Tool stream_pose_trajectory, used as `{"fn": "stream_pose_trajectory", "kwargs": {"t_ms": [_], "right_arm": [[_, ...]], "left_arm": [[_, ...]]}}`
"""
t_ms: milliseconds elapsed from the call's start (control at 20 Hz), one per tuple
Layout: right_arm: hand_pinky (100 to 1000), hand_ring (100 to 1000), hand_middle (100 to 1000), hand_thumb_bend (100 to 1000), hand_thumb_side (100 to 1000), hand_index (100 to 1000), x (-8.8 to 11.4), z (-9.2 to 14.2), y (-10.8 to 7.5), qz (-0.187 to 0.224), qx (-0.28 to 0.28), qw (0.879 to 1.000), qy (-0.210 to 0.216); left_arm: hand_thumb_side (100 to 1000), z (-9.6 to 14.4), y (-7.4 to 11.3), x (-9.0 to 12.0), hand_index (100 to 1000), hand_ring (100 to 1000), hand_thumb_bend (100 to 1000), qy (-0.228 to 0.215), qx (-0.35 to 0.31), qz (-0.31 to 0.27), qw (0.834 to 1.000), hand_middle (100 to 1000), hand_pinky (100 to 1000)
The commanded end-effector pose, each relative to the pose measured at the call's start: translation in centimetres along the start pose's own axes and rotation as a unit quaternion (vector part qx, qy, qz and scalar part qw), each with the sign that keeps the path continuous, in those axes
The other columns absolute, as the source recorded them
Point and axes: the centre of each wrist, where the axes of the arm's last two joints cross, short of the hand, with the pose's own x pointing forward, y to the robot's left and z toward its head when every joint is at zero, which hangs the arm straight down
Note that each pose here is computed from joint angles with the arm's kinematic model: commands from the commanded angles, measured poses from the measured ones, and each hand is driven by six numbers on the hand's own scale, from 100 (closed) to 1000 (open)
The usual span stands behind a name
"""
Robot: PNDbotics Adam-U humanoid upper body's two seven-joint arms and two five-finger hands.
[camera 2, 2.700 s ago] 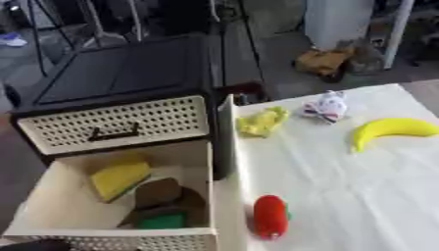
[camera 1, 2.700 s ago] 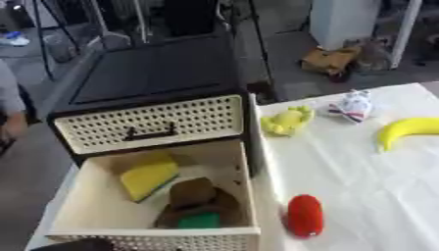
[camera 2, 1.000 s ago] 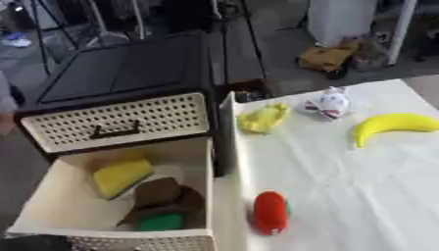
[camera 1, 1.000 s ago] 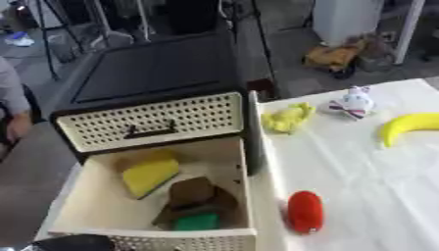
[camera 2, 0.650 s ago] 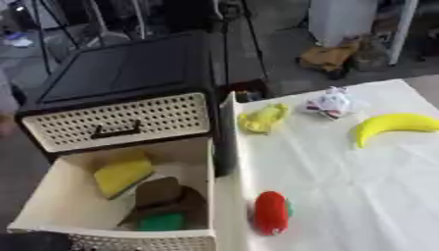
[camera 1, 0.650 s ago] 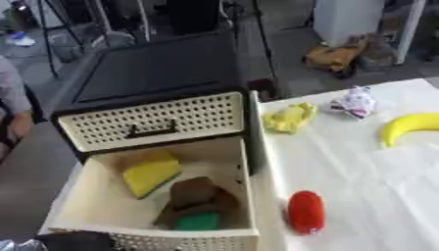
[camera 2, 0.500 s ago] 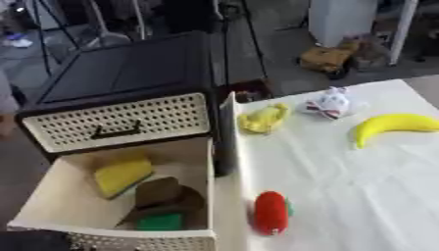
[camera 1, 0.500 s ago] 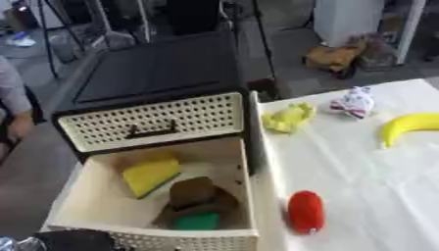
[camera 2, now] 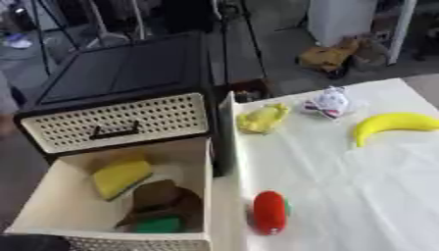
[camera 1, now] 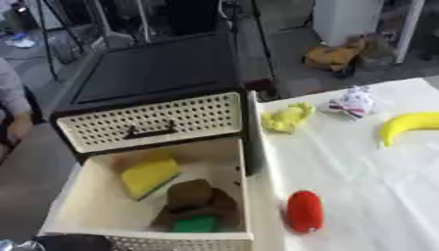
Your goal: Pick up objects from table and place into drawer.
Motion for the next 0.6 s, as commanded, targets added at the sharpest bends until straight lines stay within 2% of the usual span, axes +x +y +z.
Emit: {"fn": "stream_pose_trajectory", "kwargs": {"t_ms": [50,600], "right_arm": [[652,803,707,100,1000,852,0.5,-0.8,0.0,0.002,0.007,1.000,-0.013],[652,803,704,100,1000,851,0.5,-0.8,-0.1,0.002,0.006,1.000,-0.010]], "left_arm": [[507,0.8,0.9,0.0,972,100,100,-0.003,-0.001,-0.021,1.000,100,100],[504,1.4,1.9,-0.2,865,100,100,-0.013,0.002,-0.059,0.998,100,100]]}}
